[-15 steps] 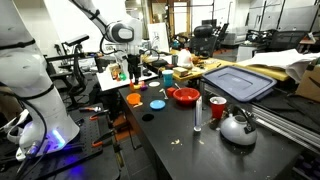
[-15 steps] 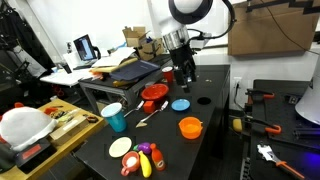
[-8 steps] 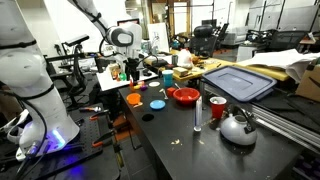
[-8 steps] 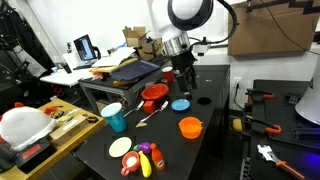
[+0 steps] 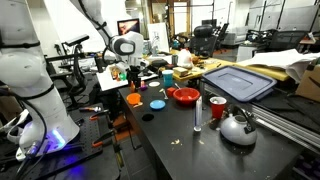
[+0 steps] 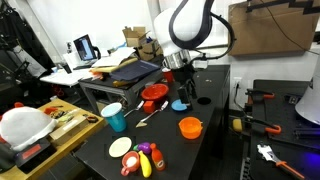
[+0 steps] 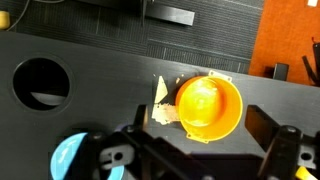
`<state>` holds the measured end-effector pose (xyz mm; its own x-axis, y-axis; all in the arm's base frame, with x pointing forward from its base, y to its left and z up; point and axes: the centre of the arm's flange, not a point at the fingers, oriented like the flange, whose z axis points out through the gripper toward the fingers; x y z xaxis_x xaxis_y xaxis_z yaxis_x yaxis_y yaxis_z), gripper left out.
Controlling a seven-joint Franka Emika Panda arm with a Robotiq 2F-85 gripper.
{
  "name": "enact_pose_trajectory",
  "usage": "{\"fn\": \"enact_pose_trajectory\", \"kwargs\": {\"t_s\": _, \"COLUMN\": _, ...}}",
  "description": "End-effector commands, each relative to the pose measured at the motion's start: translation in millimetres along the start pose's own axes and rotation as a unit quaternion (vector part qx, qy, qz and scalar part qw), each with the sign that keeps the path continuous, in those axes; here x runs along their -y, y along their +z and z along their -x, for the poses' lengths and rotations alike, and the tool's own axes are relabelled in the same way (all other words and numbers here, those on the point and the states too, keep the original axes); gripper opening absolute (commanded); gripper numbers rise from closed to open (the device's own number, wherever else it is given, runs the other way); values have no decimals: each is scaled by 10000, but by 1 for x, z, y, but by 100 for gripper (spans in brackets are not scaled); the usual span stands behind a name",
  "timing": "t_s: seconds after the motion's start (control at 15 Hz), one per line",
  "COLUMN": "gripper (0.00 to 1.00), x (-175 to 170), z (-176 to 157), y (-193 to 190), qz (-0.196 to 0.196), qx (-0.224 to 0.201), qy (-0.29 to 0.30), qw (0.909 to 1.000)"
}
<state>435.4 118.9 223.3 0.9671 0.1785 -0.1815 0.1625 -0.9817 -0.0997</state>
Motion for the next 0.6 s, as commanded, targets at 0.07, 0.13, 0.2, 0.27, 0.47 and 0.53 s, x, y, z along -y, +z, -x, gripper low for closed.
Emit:
{"fn": "enact_pose_trajectory", "kwargs": {"t_s": 0.07, "gripper": 100, "x": 4, "z": -15, "y": 22, "qz": -131, "qx": -30, "qy": -181, "qw": 9997}}
{"fn": "enact_pose_trajectory", "kwargs": {"t_s": 0.13, "gripper": 100, "x": 5, "z": -17, "y": 26, "qz": -140, "qx": -29, "qy": -203, "qw": 9997}}
{"fn": "enact_pose_trajectory", "kwargs": {"t_s": 0.2, "gripper": 100, "x": 7, "z": -20, "y": 29, "qz": -138, "qx": -26, "qy": -209, "qw": 9997}}
{"fn": "enact_pose_trajectory", "kwargs": {"t_s": 0.27, "gripper": 100, "x": 10, "z": -22, "y": 33, "qz": -134, "qx": -31, "qy": -232, "qw": 9996}}
{"fn": "enact_pose_trajectory", "kwargs": {"t_s": 0.47, "gripper": 100, "x": 16, "z": -26, "y": 42, "qz": -107, "qx": -39, "qy": -315, "qw": 9994}}
{"fn": "enact_pose_trajectory", "kwargs": {"t_s": 0.53, "gripper": 100, "x": 17, "z": -26, "y": 45, "qz": -83, "qx": -30, "qy": -349, "qw": 9994}}
